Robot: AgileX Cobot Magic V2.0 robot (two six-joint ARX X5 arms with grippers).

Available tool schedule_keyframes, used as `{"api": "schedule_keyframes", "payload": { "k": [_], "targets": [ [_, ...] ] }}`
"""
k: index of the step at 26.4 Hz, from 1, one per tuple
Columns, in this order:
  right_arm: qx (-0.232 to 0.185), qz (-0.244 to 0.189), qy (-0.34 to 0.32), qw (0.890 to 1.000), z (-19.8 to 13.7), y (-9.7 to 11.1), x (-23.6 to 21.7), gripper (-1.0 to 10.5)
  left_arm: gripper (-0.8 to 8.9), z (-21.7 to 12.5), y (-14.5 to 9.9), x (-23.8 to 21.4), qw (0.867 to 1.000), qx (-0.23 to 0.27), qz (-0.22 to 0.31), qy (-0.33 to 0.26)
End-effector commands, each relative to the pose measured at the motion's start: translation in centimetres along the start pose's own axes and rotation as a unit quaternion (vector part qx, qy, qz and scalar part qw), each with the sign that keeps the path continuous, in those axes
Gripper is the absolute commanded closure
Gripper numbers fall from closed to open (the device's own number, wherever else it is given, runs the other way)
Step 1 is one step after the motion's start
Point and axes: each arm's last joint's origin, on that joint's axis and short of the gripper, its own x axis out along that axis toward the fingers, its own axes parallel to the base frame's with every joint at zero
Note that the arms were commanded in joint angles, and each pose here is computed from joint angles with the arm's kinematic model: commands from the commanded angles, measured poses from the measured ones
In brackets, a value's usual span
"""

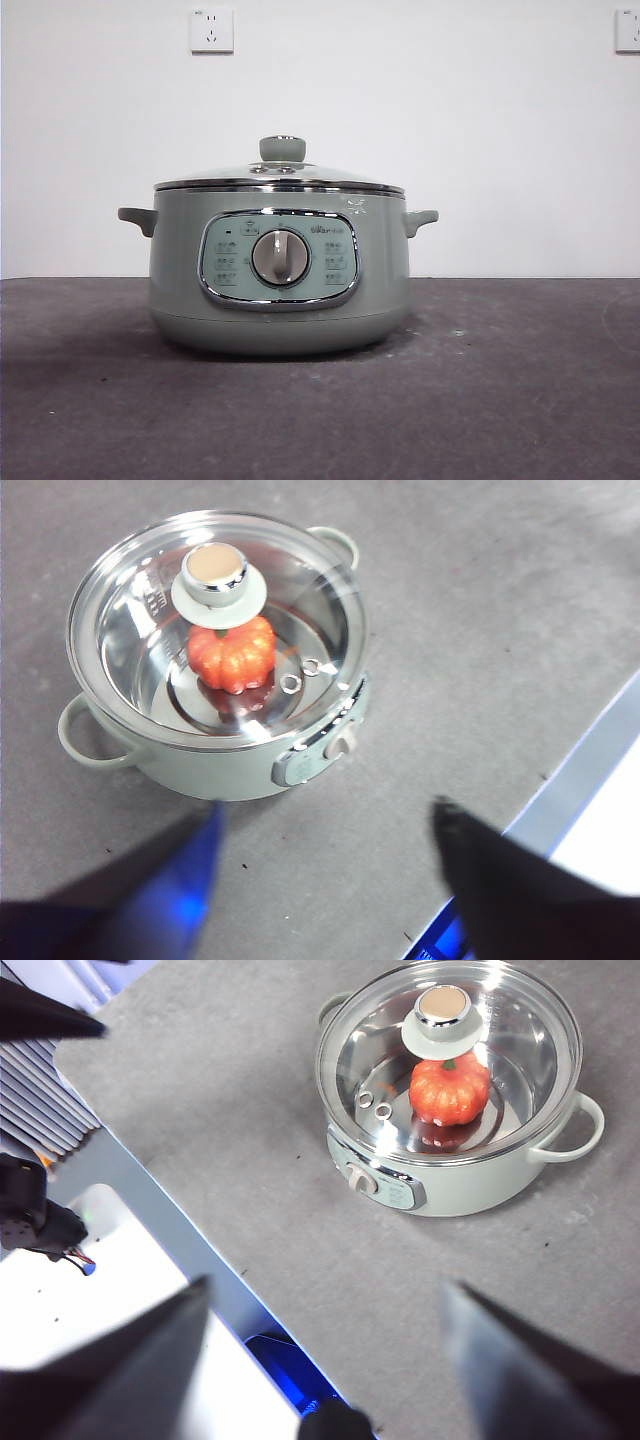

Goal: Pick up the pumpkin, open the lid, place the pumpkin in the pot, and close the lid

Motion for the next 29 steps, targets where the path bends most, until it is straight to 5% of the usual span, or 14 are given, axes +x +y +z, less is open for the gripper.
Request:
{"api": "schedule_keyframes", "payload": {
  "k": [1,29],
  "targets": [
    [-0.007,0.002,0.011,1.000,-0.25,0.01,0.12,9.5,8.18,-0.05,-0.11,-0.16,1.000,0.003,-0.003,0.000],
    [0.000,-0.001,0.005,1.000,-0.43,0.10,-0.30,9.5,8.17,0.00,-0.07,-0.08,1.000,0.003,0.001,0.001]
  ]
}}
